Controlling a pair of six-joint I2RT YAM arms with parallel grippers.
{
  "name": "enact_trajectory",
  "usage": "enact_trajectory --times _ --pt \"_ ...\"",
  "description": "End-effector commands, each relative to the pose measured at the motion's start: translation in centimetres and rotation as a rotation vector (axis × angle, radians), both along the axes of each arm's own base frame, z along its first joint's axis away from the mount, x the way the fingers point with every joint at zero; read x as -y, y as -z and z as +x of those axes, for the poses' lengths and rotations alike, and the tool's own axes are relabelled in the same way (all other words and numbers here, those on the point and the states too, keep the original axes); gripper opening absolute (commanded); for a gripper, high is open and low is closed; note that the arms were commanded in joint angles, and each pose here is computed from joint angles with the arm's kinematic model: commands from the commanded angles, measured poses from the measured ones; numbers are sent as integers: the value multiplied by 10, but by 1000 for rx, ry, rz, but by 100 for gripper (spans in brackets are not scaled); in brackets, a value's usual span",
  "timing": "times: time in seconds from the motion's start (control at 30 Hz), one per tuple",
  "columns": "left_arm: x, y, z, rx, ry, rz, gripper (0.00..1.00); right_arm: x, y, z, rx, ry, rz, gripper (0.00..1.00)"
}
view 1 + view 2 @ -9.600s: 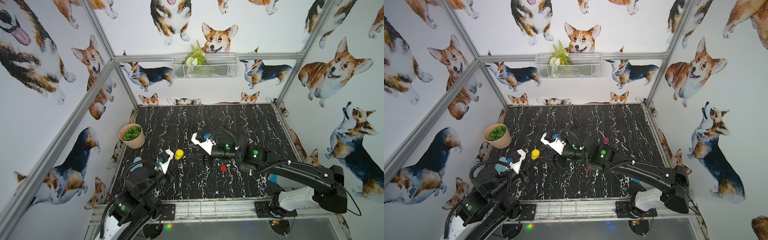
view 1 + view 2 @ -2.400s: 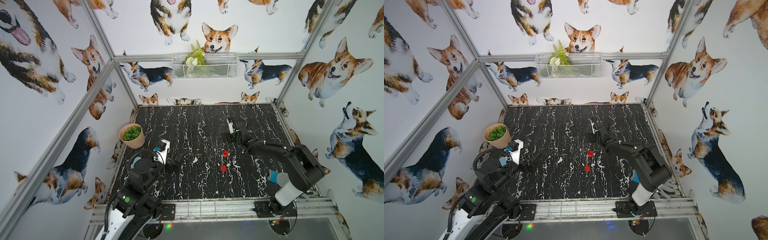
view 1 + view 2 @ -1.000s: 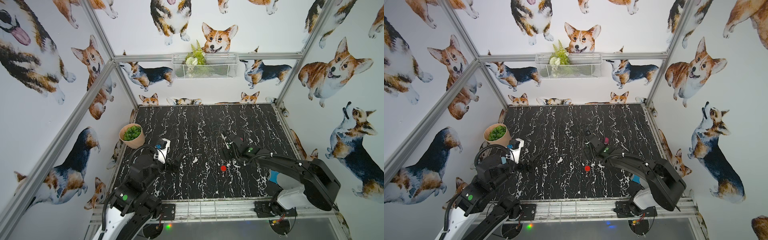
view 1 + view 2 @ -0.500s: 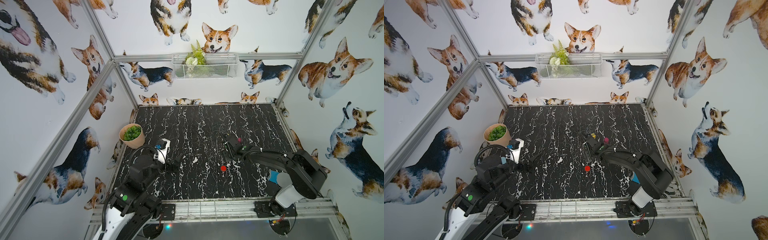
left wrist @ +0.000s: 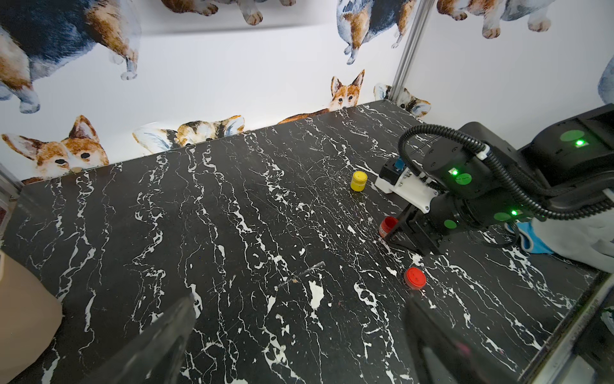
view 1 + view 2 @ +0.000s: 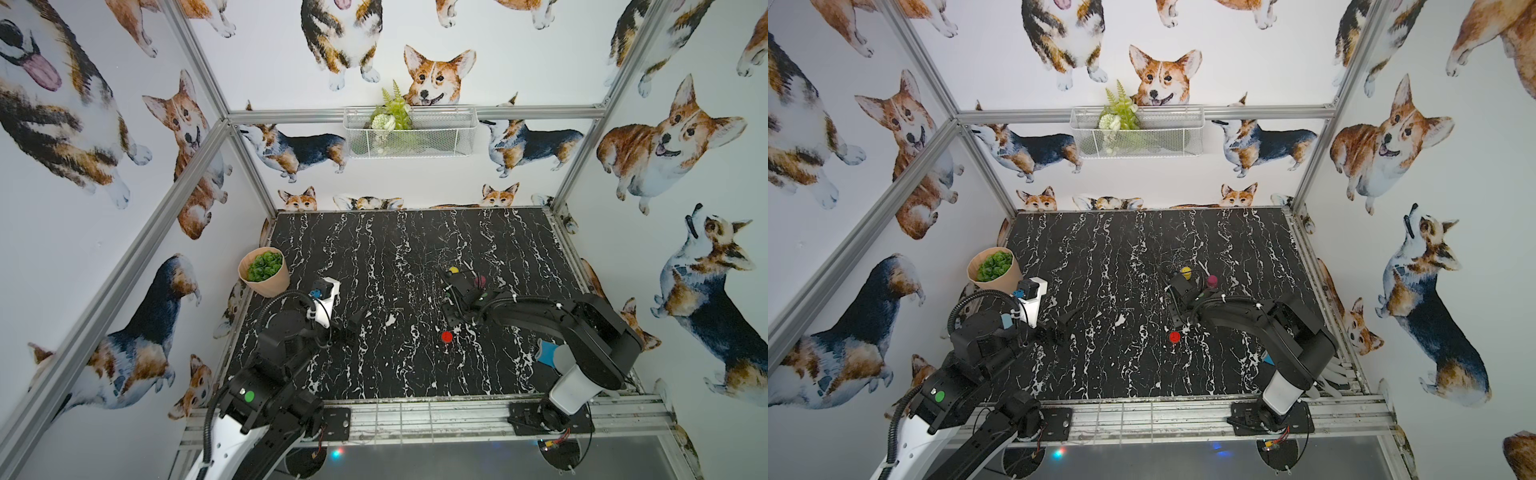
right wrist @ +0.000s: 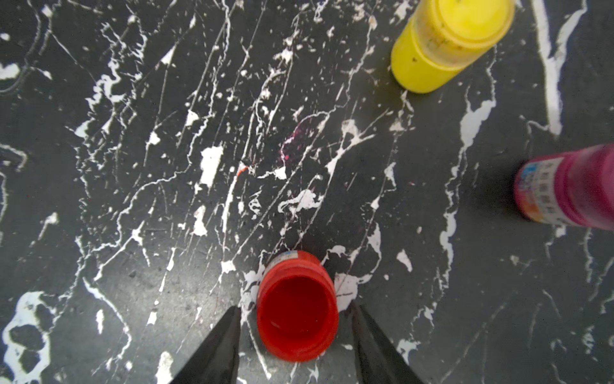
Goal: Close the paint jar lid
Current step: Pick up the paint jar from the center of the board.
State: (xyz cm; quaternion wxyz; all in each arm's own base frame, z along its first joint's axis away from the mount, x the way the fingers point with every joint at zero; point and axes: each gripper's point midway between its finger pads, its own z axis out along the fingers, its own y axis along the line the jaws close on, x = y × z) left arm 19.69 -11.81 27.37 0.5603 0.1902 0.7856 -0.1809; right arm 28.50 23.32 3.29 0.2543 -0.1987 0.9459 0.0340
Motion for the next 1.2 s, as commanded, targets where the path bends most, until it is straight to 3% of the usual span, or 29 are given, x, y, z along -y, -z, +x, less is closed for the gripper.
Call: enact_trajectory --times 0.0,0.7,1.0,1.17 --pt "0 -1 0 6 3 4 100 -5 -3 5 18 15 24 53" --pt "0 0 1 9 1 7 100 -11 -6 5 20 -10 45 32" --pt "3 4 2 11 13 -2 100 -28 -32 -2 39 -136 117 30" --pt "18 11 1 46 98 -20 92 -47 -76 -10 35 -254 185 30"
